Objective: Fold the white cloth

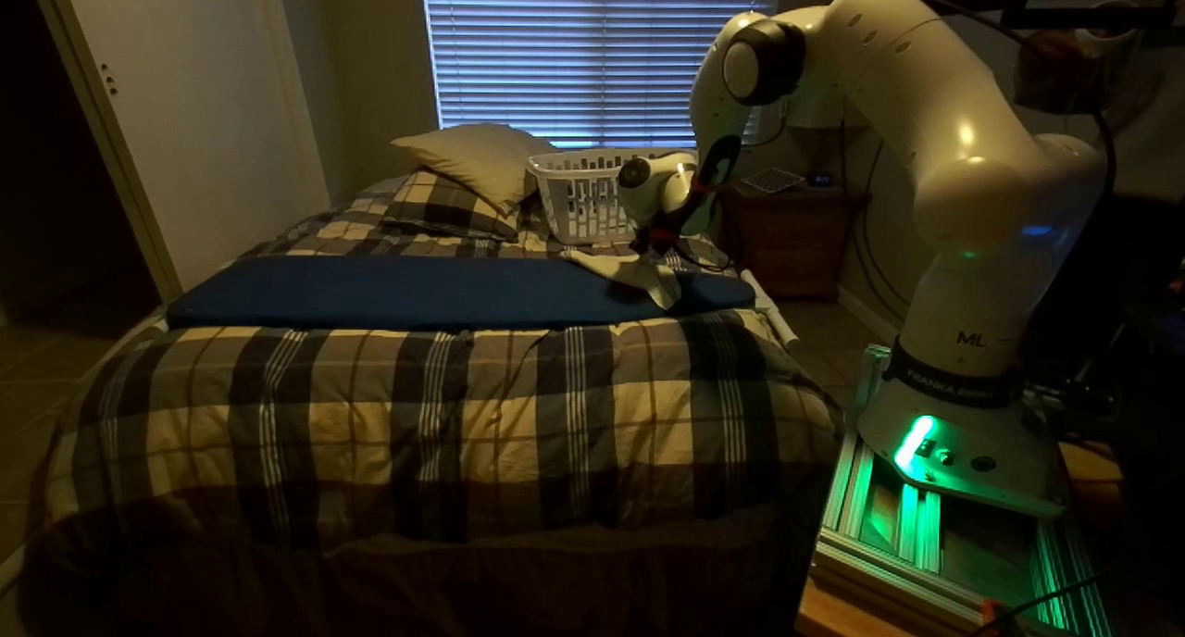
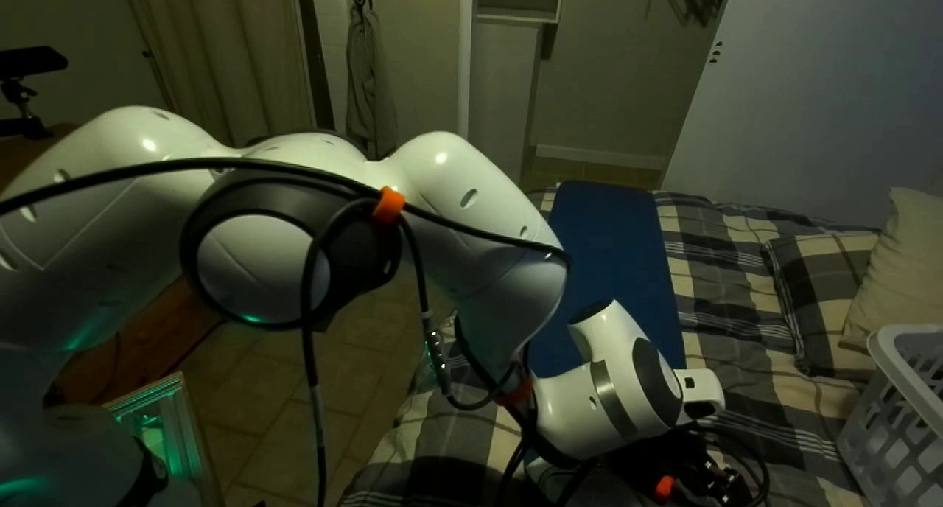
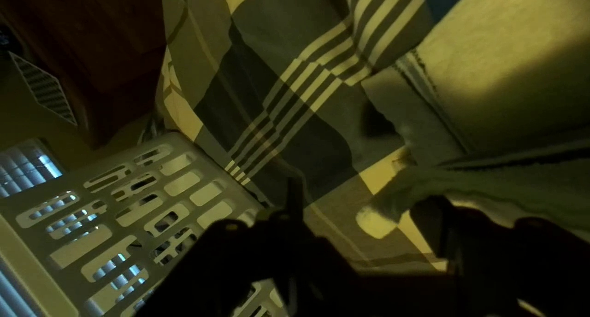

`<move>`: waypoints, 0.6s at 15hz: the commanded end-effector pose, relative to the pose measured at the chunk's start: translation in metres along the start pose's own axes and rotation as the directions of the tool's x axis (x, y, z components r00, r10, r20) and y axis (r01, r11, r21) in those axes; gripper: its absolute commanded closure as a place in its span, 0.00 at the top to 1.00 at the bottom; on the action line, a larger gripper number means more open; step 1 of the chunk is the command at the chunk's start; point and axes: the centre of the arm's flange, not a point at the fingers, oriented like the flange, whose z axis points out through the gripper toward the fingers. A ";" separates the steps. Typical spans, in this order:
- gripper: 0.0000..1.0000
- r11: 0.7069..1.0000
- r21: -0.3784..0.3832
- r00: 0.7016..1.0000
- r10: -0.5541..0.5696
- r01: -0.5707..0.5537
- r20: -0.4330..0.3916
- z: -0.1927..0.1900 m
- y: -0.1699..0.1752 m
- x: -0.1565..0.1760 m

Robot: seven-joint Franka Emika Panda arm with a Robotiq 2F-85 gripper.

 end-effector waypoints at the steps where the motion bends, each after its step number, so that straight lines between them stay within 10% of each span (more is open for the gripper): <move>1: 0.93 0.999 -0.018 0.999 -0.035 0.035 0.007 -0.002 0.006 0.007; 9: 1.00 0.992 -0.080 0.994 -0.098 0.102 0.050 0.013 0.027 -0.005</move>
